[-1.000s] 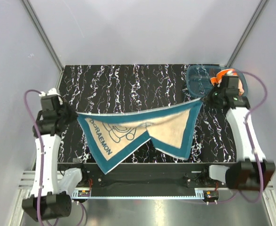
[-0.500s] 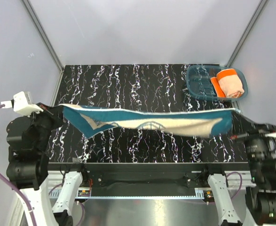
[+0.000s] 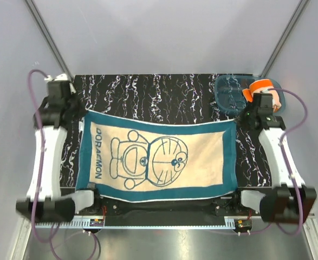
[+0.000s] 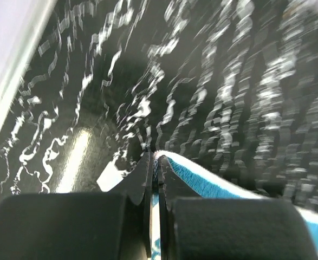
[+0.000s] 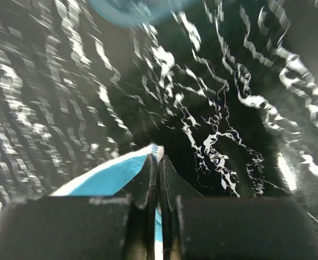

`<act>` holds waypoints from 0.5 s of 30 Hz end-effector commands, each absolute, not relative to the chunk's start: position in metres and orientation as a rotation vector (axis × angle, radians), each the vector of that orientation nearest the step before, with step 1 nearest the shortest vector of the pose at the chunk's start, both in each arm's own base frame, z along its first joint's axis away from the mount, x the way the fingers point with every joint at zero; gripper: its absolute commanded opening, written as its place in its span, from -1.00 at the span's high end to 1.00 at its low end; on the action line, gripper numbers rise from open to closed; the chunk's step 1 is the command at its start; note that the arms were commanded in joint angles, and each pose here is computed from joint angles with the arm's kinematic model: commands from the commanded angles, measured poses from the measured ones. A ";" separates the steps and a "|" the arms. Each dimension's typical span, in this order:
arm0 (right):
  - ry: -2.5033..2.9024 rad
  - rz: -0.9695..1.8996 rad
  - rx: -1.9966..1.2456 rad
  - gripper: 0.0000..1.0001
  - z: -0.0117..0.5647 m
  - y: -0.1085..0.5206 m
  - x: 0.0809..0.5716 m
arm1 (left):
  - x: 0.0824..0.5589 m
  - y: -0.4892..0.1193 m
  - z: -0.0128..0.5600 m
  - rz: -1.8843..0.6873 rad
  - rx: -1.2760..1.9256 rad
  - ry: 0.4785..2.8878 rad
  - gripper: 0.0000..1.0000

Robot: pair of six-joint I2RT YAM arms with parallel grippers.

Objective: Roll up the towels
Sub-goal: Flatten the towel

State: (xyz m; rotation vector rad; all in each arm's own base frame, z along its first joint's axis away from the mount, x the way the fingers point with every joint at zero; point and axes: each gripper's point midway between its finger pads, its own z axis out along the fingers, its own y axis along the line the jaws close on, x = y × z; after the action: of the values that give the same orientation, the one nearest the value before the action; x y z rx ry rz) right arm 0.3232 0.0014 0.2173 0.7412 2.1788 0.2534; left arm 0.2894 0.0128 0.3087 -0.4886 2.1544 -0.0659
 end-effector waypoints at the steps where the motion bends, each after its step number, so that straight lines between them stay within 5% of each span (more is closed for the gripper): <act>1: 2.094 0.373 0.700 0.99 0.218 0.013 0.371 | 0.324 0.028 0.264 0.051 -0.513 2.254 1.00; 8: 2.223 0.488 0.627 1.00 0.152 0.040 0.440 | 0.394 0.051 0.164 0.168 -0.630 2.483 1.00; 15: 2.271 0.482 0.599 0.99 0.132 0.045 0.487 | 0.448 0.062 0.124 0.153 -0.658 2.548 1.00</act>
State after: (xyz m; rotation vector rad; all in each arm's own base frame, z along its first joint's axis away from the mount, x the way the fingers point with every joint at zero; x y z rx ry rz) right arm 0.4494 0.0405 0.0944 0.6951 2.3822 0.4401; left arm 0.4163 0.0511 0.1021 -0.6585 2.6539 0.1545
